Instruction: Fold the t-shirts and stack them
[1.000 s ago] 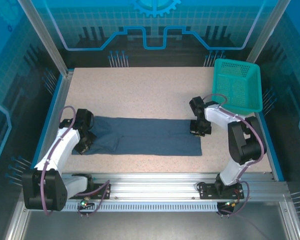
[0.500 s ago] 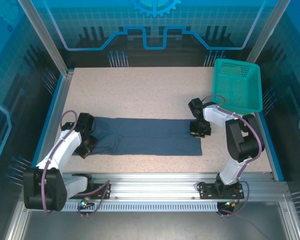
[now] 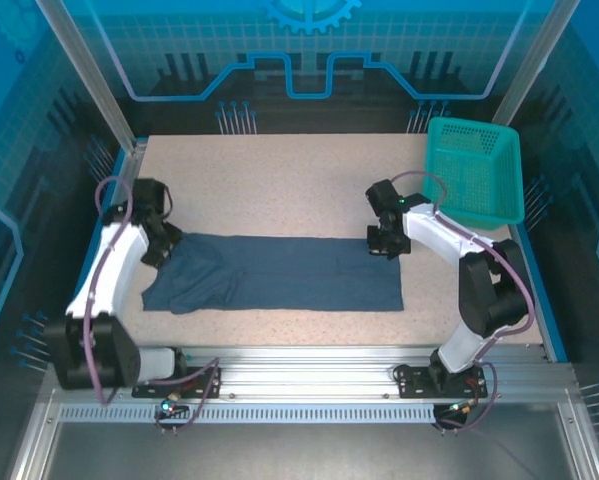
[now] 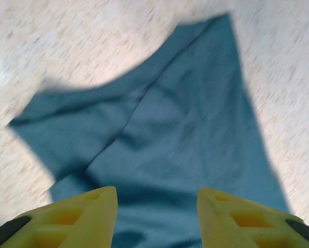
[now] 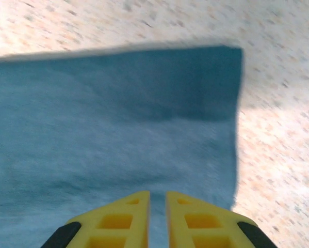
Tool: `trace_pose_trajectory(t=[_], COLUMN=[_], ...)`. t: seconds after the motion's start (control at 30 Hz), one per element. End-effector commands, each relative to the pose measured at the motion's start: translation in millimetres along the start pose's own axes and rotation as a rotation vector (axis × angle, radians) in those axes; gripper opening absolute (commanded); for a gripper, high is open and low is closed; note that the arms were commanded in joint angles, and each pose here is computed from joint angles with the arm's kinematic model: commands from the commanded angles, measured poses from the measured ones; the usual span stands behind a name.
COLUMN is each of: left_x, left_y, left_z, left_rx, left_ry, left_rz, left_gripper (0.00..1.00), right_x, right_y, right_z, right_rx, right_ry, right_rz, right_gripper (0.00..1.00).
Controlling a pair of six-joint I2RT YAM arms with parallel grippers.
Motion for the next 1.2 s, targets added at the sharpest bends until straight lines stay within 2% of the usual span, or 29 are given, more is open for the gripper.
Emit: trace_pose_trajectory(t=[0.0, 0.1, 0.2, 0.3, 0.43, 0.6, 0.7, 0.77, 0.87, 1.07, 1.17], left_x=[-31.2, -51.8, -59.5, -63.4, -64.6, -71.5, -74.6, -74.8, -77.6, -85.4, -84.6], left_y=[-40.4, -65.3, -83.4, -98.9, -115.3, -135.4, -146.1, -152.7, -152.9, -137.3, -123.9], left_z=[-31.8, -48.2, -47.9, -41.8, -45.1, -46.8, -46.5, -41.8, -31.1, -31.9, -35.3], left_rx=[0.125, 0.179, 0.103, 0.081, 0.107, 0.07, 0.022, -0.048, -0.107, -0.066, -0.023], left_ry=[0.04, 0.074, 0.042, 0.032, -0.003, -0.014, -0.011, -0.009, 0.001, -0.009, -0.031], left_rz=[0.14, 0.23, 0.254, 0.27, 0.272, 0.25, 0.253, 0.255, 0.216, 0.167, 0.158], left_gripper=[0.43, 0.29, 0.23, 0.23, 0.32, 0.35, 0.34, 0.27, 0.2, 0.11, 0.1], right_x=[-18.9, -29.8, -35.0, -37.0, -36.7, -35.6, -35.3, -35.6, -34.9, -32.9, -33.2], right_y=[-14.4, -27.6, -44.3, -54.8, -64.0, -74.9, -79.8, -79.8, -79.6, -78.8, -76.9], right_z=[23.5, 32.9, 32.9, 29.3, 23.2, 16.2, 12.4, 12.9, 12.3, 13.1, 13.7], right_rx=[-0.2, -0.267, -0.267, -0.272, -0.255, -0.222, -0.205, -0.19, -0.176, -0.164, -0.165], right_ry=[0.06, 0.069, 0.055, 0.034, 0.014, -0.004, -0.02, -0.03, -0.045, -0.044, -0.045], right_rz=[-0.015, 0.016, 0.083, 0.114, 0.147, 0.187, 0.212, 0.216, 0.229, 0.237, 0.235], right_gripper=[0.17, 0.17, 0.15, 0.15, 0.16, 0.16, 0.16, 0.17, 0.17, 0.17, 0.17])
Point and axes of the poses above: each hand's point on the last joint's axis, 136 mm out from that joint toward the fingers, its own y axis back along the fingers, its own z axis along the line the jaws close on, x = y × z, the point moved 8 cm from there along y, back along the fingers, and after that the axes turned 12 degrees about y, right-handed, at the moved point
